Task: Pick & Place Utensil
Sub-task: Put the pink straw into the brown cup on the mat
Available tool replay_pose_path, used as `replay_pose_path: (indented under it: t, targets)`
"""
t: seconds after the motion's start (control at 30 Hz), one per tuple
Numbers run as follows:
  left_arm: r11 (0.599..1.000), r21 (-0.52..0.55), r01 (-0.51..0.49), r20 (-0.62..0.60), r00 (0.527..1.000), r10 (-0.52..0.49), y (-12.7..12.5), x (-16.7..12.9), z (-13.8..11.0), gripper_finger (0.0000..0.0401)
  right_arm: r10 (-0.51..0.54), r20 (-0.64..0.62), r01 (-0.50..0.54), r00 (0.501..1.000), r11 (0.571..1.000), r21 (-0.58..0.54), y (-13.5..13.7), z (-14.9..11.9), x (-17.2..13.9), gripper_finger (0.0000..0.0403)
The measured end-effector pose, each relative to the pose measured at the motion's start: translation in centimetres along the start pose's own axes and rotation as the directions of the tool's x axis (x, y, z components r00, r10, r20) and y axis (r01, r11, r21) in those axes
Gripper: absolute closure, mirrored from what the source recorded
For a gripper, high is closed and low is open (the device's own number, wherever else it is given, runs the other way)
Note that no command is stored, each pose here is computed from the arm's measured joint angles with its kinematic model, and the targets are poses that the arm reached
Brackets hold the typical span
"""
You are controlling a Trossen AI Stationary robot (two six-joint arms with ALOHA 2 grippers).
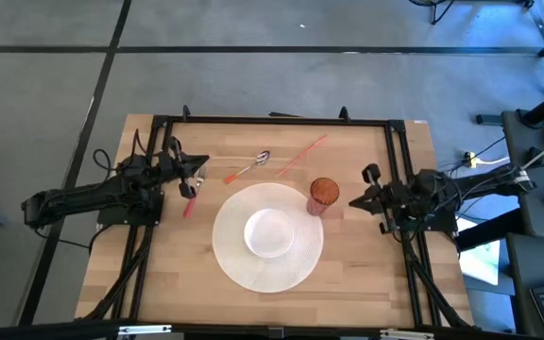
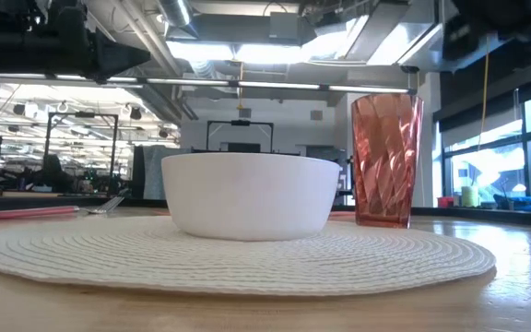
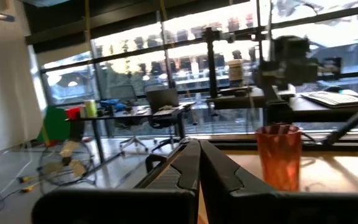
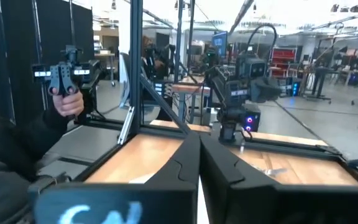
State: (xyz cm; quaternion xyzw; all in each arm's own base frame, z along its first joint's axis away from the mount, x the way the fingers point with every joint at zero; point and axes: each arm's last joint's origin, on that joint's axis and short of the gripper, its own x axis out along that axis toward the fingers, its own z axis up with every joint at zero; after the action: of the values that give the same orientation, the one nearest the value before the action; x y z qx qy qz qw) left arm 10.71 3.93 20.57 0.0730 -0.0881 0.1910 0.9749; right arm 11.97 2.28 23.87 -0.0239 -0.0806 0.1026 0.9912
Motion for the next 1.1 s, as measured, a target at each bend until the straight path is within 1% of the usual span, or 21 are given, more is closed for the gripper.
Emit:
replay_pose_path:
  t: [0.13, 0.23, 0.37, 0.5, 0.57, 0.63, 0.7, 0.9, 0.97, 1.1]
  targets:
    - [0.997, -0.006, -0.082, -0.01, 0.997, 0.082, 0.2, 0.0, 0.0, 0.0396, -0.004, 0.042, 0.006, 0.999, 0.999, -0.048, 0.1, -1.4, -1.1, 0.0399]
    - [0.995, -0.018, -0.094, -0.011, 0.995, 0.094, 0.3, 0.0, 0.0, 0.0397, -0.021, 0.066, 0.026, 0.998, 0.996, -0.081, 0.1, -2.1, -1.8, 0.0398]
    - [0.995, -0.007, -0.097, -0.012, 0.995, 0.096, 0.3, 0.0, 0.0, 0.04, -0.061, 0.094, 0.069, 0.994, 0.994, -0.082, -0.1, -2.9, -2.5, 0.0398]
    - [0.993, -0.002, -0.115, -0.014, 0.993, 0.115, 0.3, 0.0, 0.0, 0.0398, -0.078, 0.082, 0.083, 0.994, 0.995, -0.061, -0.2, -4.5, -2.9, 0.04]
    - [0.993, -0.002, -0.115, -0.014, 0.993, 0.115, 0.3, 0.0, 0.0, 0.0397, -0.092, 0.047, 0.094, 0.995, 0.995, -0.041, -0.3, -4.9, -3.0, 0.0398]
    - [0.993, 0.0, -0.115, -0.014, 0.993, 0.115, 0.3, 0.0, 0.0, 0.0398, -0.107, 0.023, 0.107, 0.994, 0.994, -0.016, -0.3, -5.1, -3.1, 0.0397]
    - [0.993, 0.001, -0.116, -0.014, 0.993, 0.116, 0.3, 0.0, 0.0, 0.04, -0.11, 0.034, 0.11, 0.993, 0.994, -0.009, -0.4, -5.0, -3.1, 0.0397]
    - [0.993, 0.013, -0.116, -0.014, 0.993, 0.116, 0.3, 0.0, 0.0, 0.0396, -0.11, 0.042, 0.111, 0.993, 0.993, -0.045, -0.4, -4.9, -3.1, 0.0395]
    - [0.993, 0.032, -0.116, -0.014, 0.993, 0.116, 0.3, 0.0, 0.0, 0.0396, -0.11, 0.057, 0.112, 0.992, 0.993, -0.03, -0.4, -4.8, -3.1, 0.0393]
    - [0.993, 0.035, -0.115, -0.014, 0.993, 0.116, 0.3, 0.0, 0.0, 0.0399, -0.11, 0.059, 0.11, 0.992, 0.994, -0.005, -0.4, -4.8, -3.1, 0.0392]
